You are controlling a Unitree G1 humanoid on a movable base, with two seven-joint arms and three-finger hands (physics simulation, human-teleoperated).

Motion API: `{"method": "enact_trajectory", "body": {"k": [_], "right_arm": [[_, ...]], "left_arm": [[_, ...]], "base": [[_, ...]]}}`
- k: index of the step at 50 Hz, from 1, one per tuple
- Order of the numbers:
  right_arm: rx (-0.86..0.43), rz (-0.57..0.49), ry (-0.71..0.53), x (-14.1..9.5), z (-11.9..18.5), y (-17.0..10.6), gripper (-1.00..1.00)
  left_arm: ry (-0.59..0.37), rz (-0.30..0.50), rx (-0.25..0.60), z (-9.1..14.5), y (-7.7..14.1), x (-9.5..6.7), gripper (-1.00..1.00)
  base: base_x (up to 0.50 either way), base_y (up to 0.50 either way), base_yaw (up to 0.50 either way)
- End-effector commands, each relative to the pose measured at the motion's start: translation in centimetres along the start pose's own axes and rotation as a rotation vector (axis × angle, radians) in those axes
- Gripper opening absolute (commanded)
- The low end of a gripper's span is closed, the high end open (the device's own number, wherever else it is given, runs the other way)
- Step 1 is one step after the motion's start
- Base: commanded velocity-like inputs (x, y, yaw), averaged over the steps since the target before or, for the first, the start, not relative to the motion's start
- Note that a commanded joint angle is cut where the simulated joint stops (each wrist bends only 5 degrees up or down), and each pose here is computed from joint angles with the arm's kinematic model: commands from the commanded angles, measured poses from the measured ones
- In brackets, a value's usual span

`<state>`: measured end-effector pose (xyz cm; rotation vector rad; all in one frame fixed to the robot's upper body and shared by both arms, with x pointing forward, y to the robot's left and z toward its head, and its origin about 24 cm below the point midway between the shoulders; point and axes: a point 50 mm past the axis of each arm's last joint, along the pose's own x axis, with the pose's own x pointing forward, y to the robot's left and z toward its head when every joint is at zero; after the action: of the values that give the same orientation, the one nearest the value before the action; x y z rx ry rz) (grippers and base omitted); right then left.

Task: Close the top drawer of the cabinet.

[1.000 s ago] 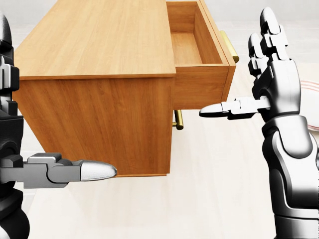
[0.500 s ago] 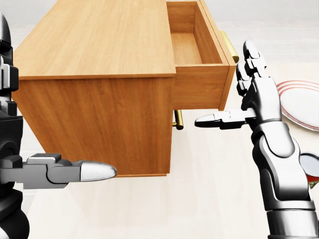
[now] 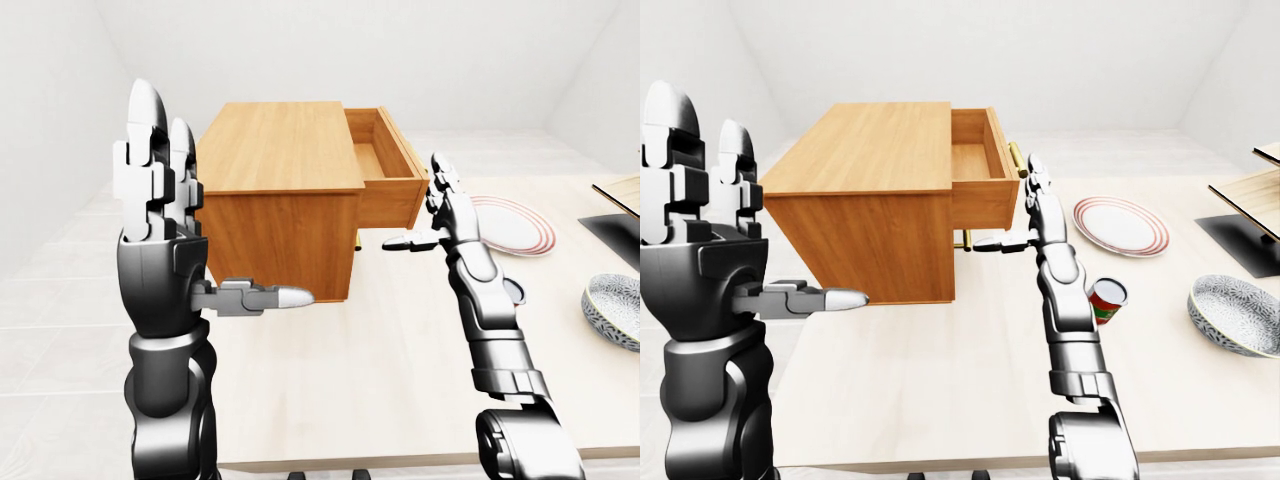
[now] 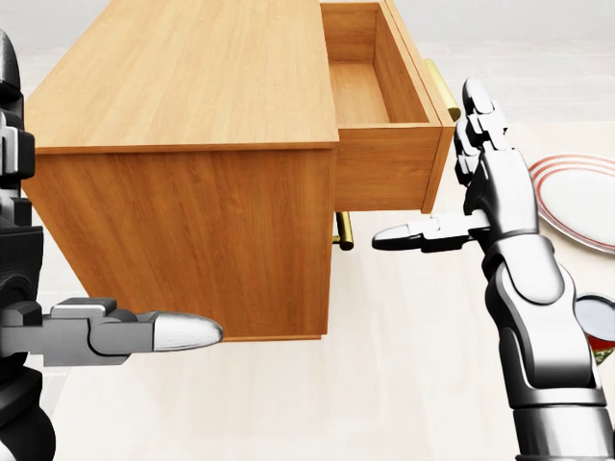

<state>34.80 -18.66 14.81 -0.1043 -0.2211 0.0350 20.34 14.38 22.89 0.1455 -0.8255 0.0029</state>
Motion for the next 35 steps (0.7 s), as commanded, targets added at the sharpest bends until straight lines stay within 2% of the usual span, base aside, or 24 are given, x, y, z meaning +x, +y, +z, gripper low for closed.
{"method": "enact_trajectory", "body": {"k": [1, 16, 35], "right_arm": [[0.005, 0.088, -0.033, 1.2, 1.3, 1.9, 1.00], [0.023, 0.133, -0.037, 1.4, 1.4, 3.3, 1.00], [0.050, 0.161, 0.028, 1.4, -0.3, 4.5, 1.00]], "left_arm": [[0.005, -0.002, -0.004, 0.0, 0.0, -0.1, 1.00], [0.009, -0.004, -0.002, -0.2, -0.1, -0.1, 1.00], [0.003, -0.004, -0.001, 0.0, -0.1, -0.1, 1.00]], "base": [[0.01, 0.00, 0.01], [0.01, 0.00, 0.01], [0.01, 0.00, 0.01]]}}
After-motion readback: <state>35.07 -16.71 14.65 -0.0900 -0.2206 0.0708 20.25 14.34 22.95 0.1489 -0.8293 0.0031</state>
